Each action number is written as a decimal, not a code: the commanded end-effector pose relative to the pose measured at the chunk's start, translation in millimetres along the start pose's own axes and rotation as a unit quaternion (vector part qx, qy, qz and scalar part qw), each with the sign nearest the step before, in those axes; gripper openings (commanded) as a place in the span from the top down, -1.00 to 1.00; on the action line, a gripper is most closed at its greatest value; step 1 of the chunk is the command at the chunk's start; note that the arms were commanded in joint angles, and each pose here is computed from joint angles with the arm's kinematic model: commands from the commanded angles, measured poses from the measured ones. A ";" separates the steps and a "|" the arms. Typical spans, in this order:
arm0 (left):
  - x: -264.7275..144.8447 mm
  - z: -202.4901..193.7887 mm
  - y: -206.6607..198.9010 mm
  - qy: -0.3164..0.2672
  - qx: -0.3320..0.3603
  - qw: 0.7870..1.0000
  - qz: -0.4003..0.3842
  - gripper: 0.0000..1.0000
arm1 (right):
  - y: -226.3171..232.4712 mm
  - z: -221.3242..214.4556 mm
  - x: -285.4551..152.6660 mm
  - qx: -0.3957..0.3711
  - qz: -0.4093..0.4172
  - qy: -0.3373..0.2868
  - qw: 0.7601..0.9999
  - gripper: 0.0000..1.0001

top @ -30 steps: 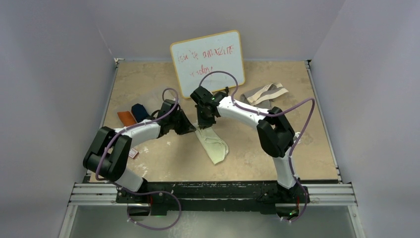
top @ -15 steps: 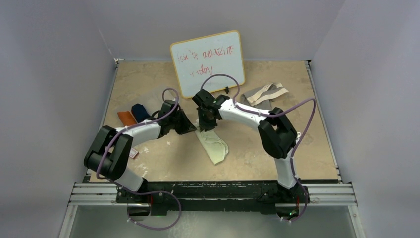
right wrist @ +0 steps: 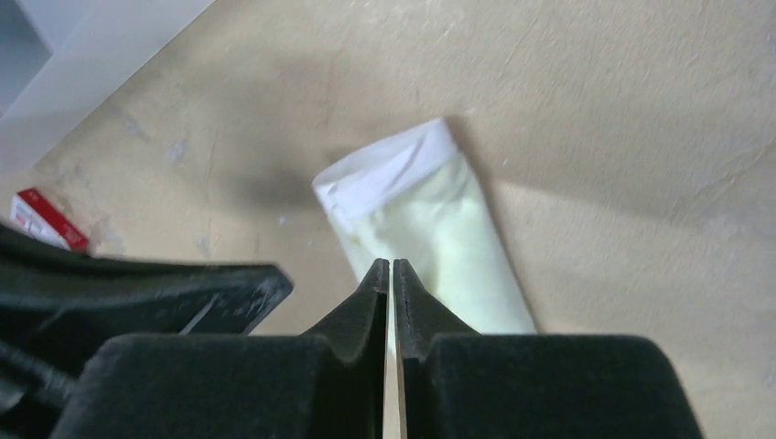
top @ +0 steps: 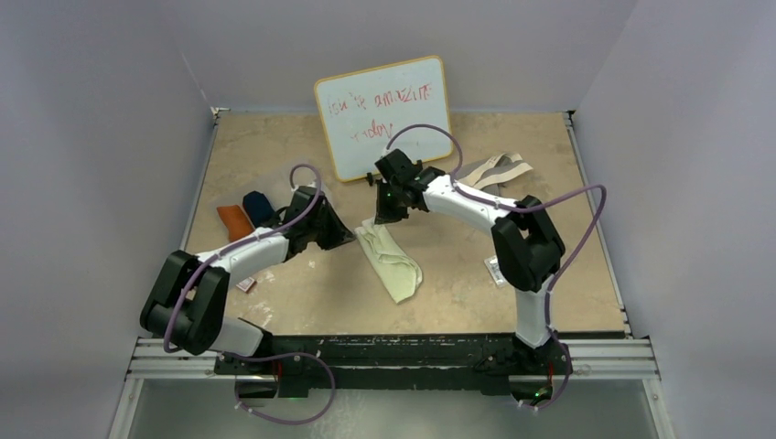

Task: Roll the underwear
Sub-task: Fold the underwear at the center of the board.

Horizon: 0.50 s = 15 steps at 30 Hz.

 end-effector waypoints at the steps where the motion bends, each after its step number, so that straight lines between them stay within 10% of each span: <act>1: -8.6 5.4 5.2 -0.018 -0.007 1.000 0.016 0.92 | 9.6 7.9 15.8 -0.007 0.021 0.016 1.000 0.91; 15: -13.2 9.3 -1.3 -0.021 -0.004 1.000 0.005 0.86 | -3.4 -13.1 53.9 -0.015 -0.030 0.050 0.998 0.95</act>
Point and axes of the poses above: each gripper's point midway between its finger pads, its own x axis out along the fingers, its own y axis along the line the jaws close on, z = x × y, the point moved 3 cm from there along -x, back along the fingers, and after that the axes turned 6 degrees about x, right-handed, at the moved point
